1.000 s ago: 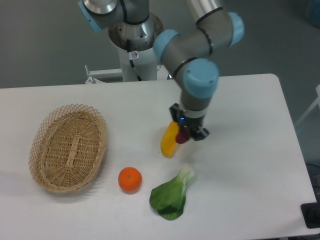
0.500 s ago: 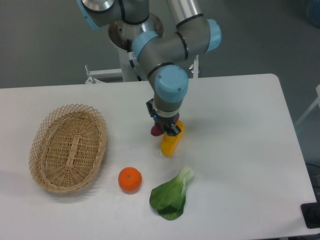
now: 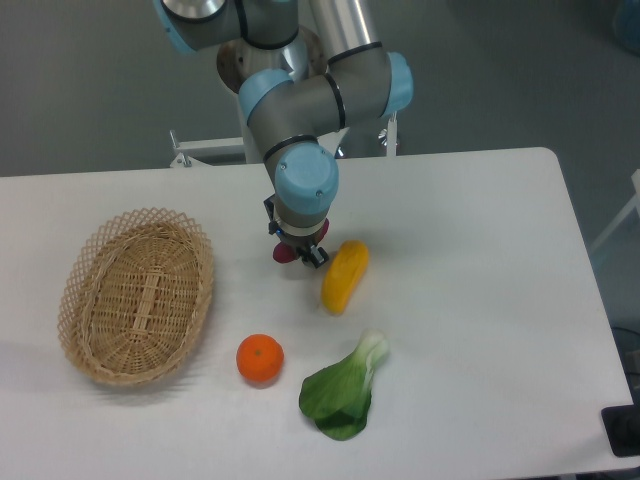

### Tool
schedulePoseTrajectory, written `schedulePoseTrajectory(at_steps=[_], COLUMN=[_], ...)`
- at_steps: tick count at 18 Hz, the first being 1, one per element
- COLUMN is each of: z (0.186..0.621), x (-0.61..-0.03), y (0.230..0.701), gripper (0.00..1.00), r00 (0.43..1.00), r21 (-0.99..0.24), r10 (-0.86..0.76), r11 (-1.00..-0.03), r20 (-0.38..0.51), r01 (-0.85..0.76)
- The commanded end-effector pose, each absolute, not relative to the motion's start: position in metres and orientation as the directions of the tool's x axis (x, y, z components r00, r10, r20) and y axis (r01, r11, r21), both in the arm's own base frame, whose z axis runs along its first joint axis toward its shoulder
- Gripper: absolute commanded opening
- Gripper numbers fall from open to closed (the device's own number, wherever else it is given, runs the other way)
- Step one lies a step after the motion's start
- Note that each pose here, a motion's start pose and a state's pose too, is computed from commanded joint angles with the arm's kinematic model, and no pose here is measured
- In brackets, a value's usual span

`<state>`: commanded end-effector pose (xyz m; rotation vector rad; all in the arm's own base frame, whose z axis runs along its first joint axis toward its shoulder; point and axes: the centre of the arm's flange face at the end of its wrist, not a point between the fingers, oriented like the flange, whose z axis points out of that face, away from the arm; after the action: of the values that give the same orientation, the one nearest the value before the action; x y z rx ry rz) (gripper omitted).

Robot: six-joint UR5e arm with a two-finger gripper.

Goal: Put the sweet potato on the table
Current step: 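Lower the sweet potato onto the table and open the gripper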

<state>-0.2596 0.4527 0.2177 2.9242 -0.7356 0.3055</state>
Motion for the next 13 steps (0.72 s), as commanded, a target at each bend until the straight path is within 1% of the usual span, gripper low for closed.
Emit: schedulePoseTrajectory(at_steps=[1,2,3,4,5,8,13], z=[0.219,0.222,0.226,0.226,0.23,0.246,0.291], x=[-0.26,-0.262,-0.263,-0.264,-0.266,-0.277,-0.311], y=[0.454,0.455,0.457,0.457,0.458,0.469,0.485], gripper=[0.53,0.63,0.79,0.98,1.0,1.0,1.0], r00=[0.863,0.863,0.864,0.865,0.867,0.872,0.89], r21=[0.056,0.052,0.05,0.049,0.047,0.035,0.008], r10=[-0.456,-0.459,-0.46,-0.459,-0.461,-0.467,-0.453], r11=[-0.877,-0.877,-0.877,-0.878,-0.878,-0.878,-0.891], r20=[0.218,0.212,0.205,0.202,0.19,0.148,0.054], r01=[-0.478,-0.478,-0.478,-0.477,-0.477,-0.477,-0.454])
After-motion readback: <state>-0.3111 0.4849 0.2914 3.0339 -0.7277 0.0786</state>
